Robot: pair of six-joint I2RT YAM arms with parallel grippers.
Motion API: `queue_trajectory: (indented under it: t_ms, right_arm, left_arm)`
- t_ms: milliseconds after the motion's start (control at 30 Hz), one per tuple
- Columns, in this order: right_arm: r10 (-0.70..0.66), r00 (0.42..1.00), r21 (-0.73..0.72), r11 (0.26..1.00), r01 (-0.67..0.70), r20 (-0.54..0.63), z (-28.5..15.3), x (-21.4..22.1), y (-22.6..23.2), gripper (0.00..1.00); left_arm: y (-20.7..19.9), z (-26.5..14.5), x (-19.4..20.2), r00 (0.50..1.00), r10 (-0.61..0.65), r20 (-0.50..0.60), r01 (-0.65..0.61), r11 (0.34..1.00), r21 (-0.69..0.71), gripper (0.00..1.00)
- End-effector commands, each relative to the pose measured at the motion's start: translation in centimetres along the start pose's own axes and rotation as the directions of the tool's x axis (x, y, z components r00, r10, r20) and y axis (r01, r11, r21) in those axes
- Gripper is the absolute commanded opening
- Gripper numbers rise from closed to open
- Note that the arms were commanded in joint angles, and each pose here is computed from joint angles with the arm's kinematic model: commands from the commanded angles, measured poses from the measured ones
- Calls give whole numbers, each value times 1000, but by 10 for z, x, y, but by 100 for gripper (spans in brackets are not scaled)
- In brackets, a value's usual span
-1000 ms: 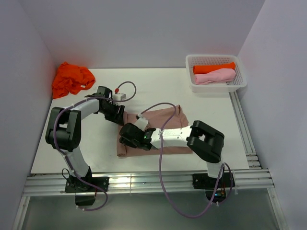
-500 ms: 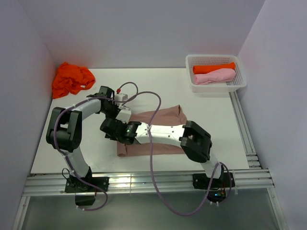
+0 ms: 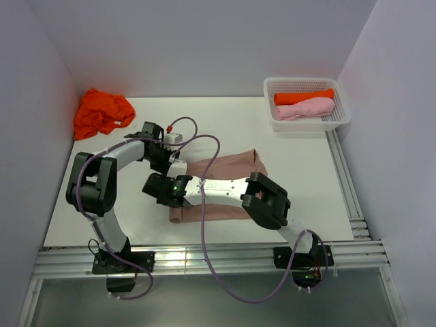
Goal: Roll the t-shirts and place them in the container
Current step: Roll the tshirt
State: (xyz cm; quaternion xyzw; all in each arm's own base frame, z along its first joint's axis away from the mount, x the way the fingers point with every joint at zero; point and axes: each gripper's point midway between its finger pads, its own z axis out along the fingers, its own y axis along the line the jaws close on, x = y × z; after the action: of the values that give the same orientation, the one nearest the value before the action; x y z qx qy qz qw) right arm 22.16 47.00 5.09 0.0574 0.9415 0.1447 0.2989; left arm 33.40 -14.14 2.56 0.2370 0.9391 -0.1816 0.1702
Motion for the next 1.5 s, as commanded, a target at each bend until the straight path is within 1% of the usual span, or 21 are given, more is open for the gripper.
queue_trajectory:
  t_ms: [0,333,433,667,867,1000,1200,1267,1367,1400,1467]
  right_arm:
    - [-7,999,34,999,5,47,-12,-13,-3,51]
    - [-50,997,112,993,45,50,-16,-7,-20,53]
    - [-66,997,129,990,62,29,-13,0,-24,53]
    - [-116,993,170,978,119,-26,-5,17,-29,56]
    - [-143,988,220,963,154,-64,1,28,-36,57]
    - [-163,983,279,943,180,-85,1,33,-49,57]
    - [-167,980,316,929,193,-106,1,41,-60,57]
    - [-166,979,323,926,196,-118,2,44,-64,56]
    - [-174,976,320,924,207,-130,3,48,-66,48]
    - [-176,975,314,926,211,-136,4,49,-65,44]
    - [-183,973,298,929,218,-141,4,49,-62,38]
  left_arm:
    - [8,-2,-5,1000,29,-3,-29,998,-47,57]
    - [9,0,-7,999,32,-12,-33,998,-51,58]
    - [7,0,-8,999,37,-10,-38,998,-49,59]
    - [2,-6,-22,999,48,11,-48,998,-32,63]
    - [-2,-18,-48,998,39,55,-38,999,-26,64]
    - [-2,-31,-68,993,36,114,-32,999,-44,64]
    - [-4,-43,-81,987,35,159,-28,999,-45,65]
    - [-3,-44,-81,986,31,161,-24,999,-44,65]
    - [1,-46,-80,986,27,165,-22,999,-37,65]
    - [0,-45,-78,987,21,159,-18,1000,-26,65]
    - [4,-48,-78,987,11,162,-9,1000,-13,65]
